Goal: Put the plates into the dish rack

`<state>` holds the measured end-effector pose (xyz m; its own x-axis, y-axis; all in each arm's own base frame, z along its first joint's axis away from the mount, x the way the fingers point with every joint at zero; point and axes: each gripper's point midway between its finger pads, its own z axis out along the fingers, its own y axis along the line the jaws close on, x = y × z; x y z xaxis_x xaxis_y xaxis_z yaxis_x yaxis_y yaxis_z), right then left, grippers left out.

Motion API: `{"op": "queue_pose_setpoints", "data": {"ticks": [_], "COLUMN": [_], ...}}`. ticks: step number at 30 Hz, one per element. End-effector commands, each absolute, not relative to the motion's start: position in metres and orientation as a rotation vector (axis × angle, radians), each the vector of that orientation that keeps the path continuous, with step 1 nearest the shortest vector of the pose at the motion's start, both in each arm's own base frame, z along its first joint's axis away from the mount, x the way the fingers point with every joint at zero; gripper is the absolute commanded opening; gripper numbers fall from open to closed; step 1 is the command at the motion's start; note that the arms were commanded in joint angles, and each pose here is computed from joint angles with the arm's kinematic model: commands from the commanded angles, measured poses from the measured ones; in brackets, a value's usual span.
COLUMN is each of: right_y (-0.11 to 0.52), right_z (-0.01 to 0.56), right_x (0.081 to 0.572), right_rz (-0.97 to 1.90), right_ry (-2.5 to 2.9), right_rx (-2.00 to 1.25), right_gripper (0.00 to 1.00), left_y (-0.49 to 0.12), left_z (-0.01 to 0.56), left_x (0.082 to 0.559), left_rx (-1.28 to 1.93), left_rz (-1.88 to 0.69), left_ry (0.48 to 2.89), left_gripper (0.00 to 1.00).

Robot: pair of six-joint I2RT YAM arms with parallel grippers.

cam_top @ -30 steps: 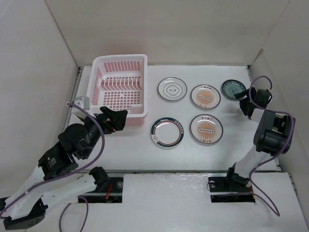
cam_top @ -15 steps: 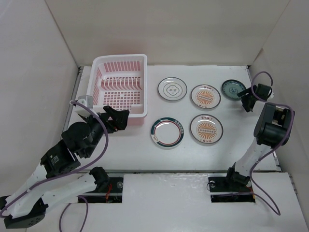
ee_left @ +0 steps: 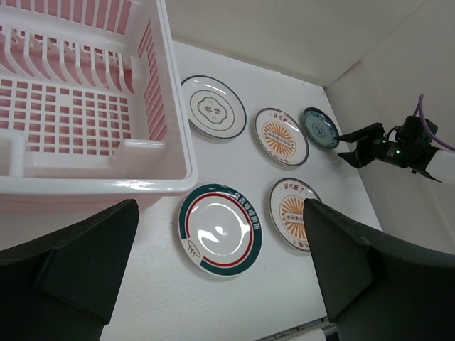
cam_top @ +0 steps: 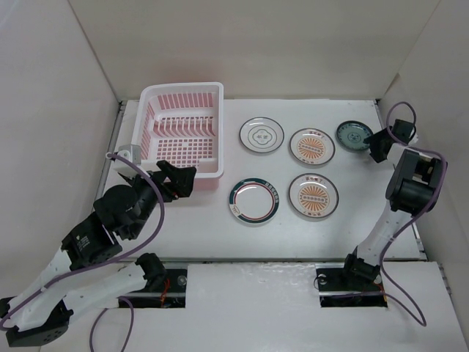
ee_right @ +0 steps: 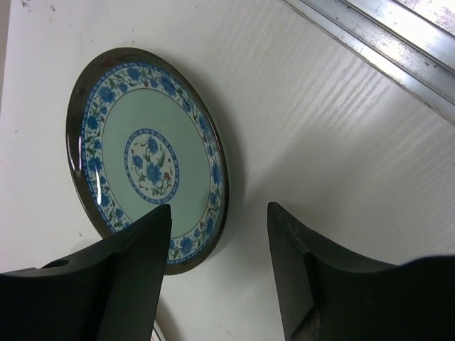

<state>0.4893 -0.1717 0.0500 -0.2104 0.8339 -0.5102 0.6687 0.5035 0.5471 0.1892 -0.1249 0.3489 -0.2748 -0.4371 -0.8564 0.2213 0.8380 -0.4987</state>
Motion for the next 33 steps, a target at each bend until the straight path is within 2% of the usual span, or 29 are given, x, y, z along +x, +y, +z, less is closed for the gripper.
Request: {"op": "queue_pose_setpoints", "data": {"ticks": [1,6,11,20,24,29,33], "right_y": [-0.179,-0.179,-0.18,-0.18,-0.181,-0.18,-0.182], "right_z": [0.058,0.054,0.045,0.038,0.039,0.033,0.034], "right_x": [0.497,0.501,0.503,0.505,0.506,0.504,0.504], "right_rz": [0.252,0.255,0.243,0.248,0.243,0.242,0.227], "right_ry": [1.971,2.033,2.074,2.108,2.121,2.138,2.141], "right_rx": [1.215,1.206,1.205,1.21,1.205,1.217,1.21], "right_gripper": [0.61,0.58,0.45,0.42,0.29,0.27,0.15], "left_y": [-0.122,-0.116,-0.115,-0.115,-0.114,-0.107,-0.099], "left_z": [0.367,0.376,0.374,0.374,0.375,0.376,0.381], "left_x": [0.187,0.186,0.186,0.186,0.184,0.183,0.18], "left_rx": [-0.18,-0.199,-0.203,-0.203,-0.206,-0.221,-0.226], "left_rz": [-0.674,-0.668,-0.668,-0.668,-0.675,-0.658,-0.655], "left_ry": [1.69,1.675,1.682,1.682,1.675,1.671,1.655], "left_gripper": [1.0,1.0,1.0,1.0,1.0,1.0,1.0]}}
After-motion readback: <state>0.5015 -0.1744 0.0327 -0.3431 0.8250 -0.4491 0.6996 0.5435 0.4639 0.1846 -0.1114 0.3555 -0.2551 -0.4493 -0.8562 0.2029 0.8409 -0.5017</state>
